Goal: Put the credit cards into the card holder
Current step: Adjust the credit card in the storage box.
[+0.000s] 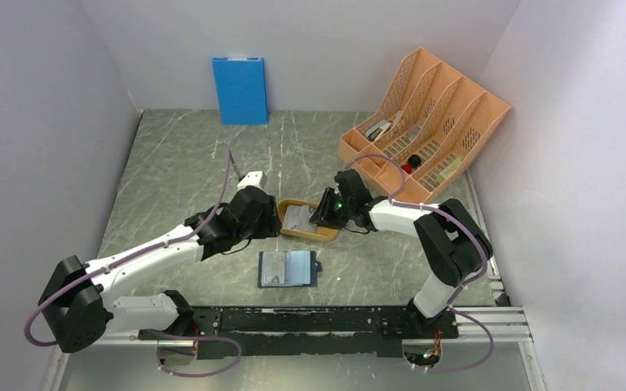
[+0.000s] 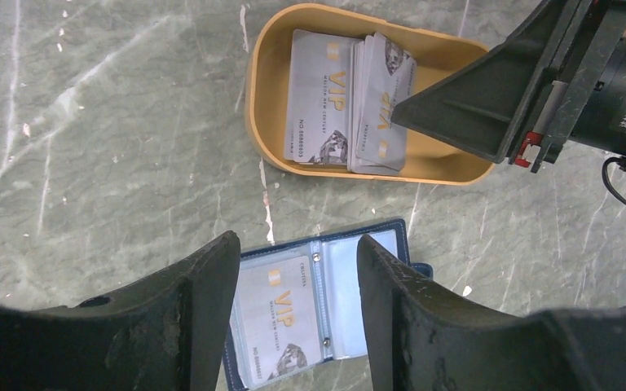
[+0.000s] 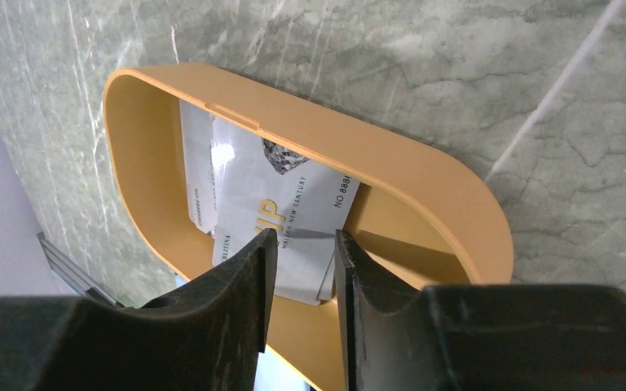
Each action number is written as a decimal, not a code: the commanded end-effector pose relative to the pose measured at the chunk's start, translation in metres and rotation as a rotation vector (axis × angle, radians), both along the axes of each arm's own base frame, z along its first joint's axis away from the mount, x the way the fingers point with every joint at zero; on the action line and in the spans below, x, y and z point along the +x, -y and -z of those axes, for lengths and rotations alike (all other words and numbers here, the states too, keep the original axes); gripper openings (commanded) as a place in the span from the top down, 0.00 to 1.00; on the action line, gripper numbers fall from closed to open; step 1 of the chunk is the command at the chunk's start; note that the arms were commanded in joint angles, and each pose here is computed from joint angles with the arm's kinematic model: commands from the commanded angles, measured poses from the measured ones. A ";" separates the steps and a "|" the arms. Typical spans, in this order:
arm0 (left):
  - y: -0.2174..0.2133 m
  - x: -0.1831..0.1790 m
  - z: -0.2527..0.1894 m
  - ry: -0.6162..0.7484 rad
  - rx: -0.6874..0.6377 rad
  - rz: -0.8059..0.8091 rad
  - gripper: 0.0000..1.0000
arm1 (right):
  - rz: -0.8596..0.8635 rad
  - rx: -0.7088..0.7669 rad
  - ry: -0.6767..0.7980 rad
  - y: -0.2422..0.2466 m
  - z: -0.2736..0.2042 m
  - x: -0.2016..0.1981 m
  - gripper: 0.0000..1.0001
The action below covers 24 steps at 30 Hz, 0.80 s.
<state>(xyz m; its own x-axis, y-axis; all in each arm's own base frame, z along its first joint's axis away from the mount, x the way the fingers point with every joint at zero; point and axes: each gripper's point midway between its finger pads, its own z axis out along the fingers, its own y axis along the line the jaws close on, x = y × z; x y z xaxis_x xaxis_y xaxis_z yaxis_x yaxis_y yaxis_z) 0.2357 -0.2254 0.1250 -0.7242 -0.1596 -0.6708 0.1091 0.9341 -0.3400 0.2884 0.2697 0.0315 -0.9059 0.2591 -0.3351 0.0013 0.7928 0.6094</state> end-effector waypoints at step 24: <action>0.016 0.023 0.025 -0.051 0.032 0.000 0.44 | -0.120 -0.162 0.078 -0.043 -0.007 0.008 0.69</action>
<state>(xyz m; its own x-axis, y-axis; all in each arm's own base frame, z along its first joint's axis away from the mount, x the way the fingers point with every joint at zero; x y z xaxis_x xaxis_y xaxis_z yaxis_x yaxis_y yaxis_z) 0.2483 -0.2382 0.0901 -0.7799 -0.1160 -0.6150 0.0855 0.9537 -0.2882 0.2918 0.3085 0.0399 -0.9032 0.1182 -0.4126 -0.1191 0.8545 0.5057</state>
